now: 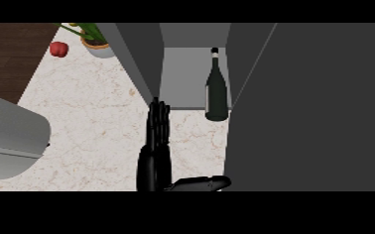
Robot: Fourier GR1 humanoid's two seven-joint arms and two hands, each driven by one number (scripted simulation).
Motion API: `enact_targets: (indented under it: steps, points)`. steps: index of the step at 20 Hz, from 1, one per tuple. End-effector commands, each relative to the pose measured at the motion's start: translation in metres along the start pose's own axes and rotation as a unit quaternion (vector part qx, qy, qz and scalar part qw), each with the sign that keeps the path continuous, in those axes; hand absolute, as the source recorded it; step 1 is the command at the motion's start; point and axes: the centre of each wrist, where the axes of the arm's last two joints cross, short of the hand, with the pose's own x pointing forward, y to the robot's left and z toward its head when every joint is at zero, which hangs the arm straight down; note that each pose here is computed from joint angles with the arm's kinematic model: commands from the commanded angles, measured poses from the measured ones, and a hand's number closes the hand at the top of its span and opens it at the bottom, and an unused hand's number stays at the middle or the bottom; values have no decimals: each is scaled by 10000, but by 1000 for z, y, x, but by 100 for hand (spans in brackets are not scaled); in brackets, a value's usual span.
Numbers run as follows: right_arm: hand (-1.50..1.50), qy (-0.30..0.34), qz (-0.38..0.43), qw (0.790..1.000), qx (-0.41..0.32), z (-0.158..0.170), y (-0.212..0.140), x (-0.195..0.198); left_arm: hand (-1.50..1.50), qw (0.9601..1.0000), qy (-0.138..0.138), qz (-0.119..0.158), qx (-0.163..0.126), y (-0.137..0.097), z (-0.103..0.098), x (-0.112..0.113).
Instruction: Pick up the wine, place it into the cabinet and close the cabinet
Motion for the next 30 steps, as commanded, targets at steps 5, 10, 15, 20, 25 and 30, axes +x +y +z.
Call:
enact_targets:
  steps: [5, 10, 15, 20, 25, 30]
  points:
    - [-150, -16, -310, 9978, 590, 7, 2, 14, -150, 9995, -70, 92, -298, 37, 31, 41]
    - [150, 165, -194, 9941, 1050, 22, 6, 27, -150, 9986, 49, 180, -495, 45, 46, 61]
    - [150, 50, 12, 9939, 1105, 19, 8, 16, -150, 9973, -7, 126, -728, 94, 53, 54]
    - [150, 425, -556, 9861, 1507, 17, 9, 2, -150, 9976, -52, 119, -677, 107, 42, 88]
    - [150, 736, -969, 9783, 1678, 30, 29, 5, -150, 9985, -186, 71, -516, 125, 34, 106]
    - [150, 692, -926, 9631, 2432, 24, 50, 0, -150, 9990, -332, 91, -297, 153, 27, 100]
